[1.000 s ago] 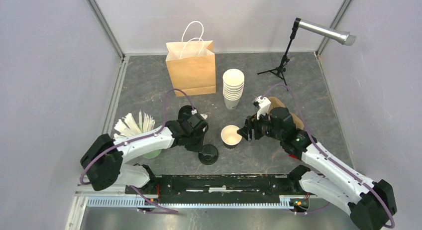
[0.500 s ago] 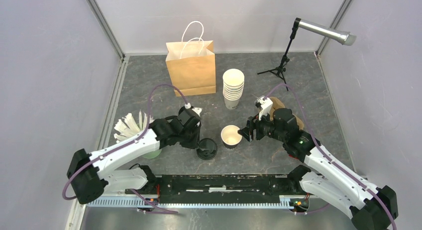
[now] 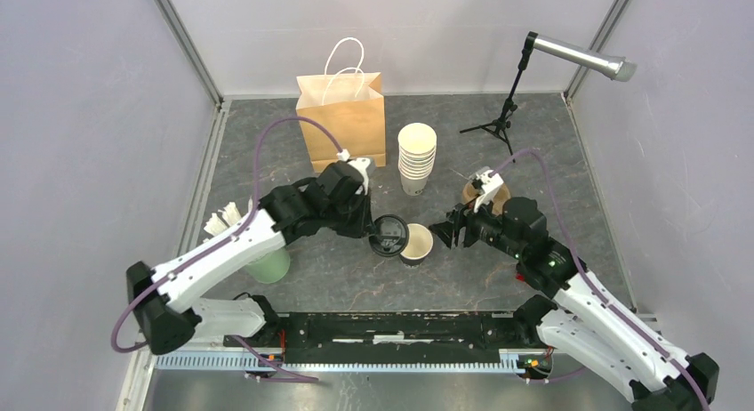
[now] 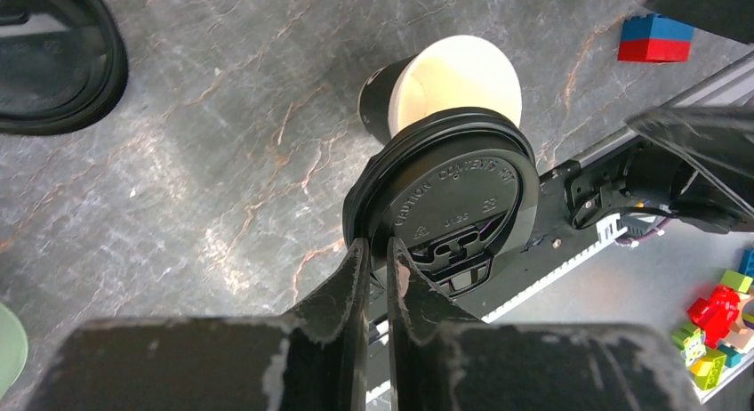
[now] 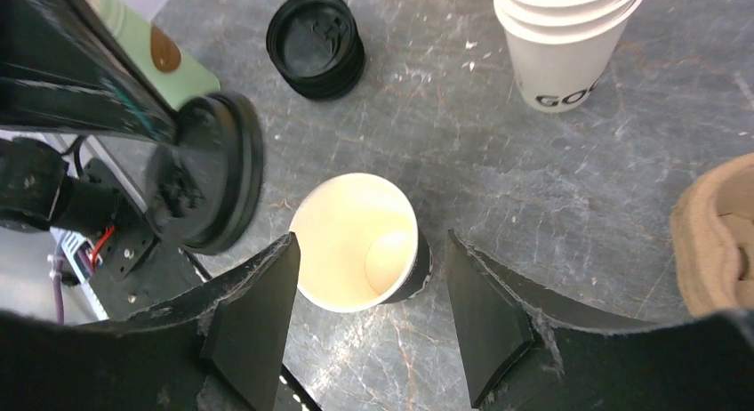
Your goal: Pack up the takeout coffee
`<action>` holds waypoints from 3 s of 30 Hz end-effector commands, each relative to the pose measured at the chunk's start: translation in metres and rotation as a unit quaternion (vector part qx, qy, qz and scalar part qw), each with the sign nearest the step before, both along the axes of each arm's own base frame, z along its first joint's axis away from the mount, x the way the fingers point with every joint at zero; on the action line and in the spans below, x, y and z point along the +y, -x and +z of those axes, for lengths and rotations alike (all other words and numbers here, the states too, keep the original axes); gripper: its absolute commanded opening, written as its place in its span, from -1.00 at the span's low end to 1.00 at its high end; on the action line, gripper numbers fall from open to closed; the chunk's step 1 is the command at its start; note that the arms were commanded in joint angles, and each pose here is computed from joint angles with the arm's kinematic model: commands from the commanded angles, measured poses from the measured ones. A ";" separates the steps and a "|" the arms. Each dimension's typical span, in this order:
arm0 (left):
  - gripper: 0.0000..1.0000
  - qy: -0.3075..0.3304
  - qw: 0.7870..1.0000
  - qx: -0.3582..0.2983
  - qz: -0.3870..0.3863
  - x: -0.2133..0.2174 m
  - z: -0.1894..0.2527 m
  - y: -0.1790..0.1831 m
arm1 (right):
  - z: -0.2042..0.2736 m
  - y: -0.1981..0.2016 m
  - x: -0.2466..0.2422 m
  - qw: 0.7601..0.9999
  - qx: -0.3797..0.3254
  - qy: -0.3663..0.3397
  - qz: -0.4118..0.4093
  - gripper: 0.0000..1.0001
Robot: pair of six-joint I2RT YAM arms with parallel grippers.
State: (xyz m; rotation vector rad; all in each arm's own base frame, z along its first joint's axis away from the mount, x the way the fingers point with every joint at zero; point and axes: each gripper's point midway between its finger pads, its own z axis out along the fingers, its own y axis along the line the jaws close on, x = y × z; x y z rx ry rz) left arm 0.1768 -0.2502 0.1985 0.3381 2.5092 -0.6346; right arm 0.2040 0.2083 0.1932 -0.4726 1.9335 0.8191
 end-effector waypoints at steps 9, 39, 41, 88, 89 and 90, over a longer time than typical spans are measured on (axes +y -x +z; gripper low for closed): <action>-0.85 0.010 0.997 0.028 -0.071 -0.067 -0.006 -0.026 | 0.063 -0.010 -0.024 0.991 -0.086 -0.061 -0.079 0.36; -0.75 -0.017 0.995 0.066 -0.076 -0.080 -0.044 -0.031 | 0.017 -0.007 -0.011 0.997 -0.049 -0.035 -0.042 0.40; -0.71 -0.015 0.994 0.069 -0.079 -0.081 -0.044 -0.030 | 0.014 -0.007 -0.009 0.998 -0.045 -0.034 -0.039 0.40; -0.30 -0.067 0.996 0.027 -0.046 -0.072 -0.070 -0.058 | -0.032 -0.020 0.021 1.000 0.012 0.013 0.019 0.03; -0.30 -0.068 0.996 0.027 -0.045 -0.071 -0.071 -0.058 | -0.032 -0.020 0.021 1.000 0.011 0.014 0.019 0.02; -0.30 -0.070 0.996 0.027 -0.046 -0.071 -0.073 -0.058 | -0.032 -0.021 0.022 1.000 0.012 0.015 0.020 0.02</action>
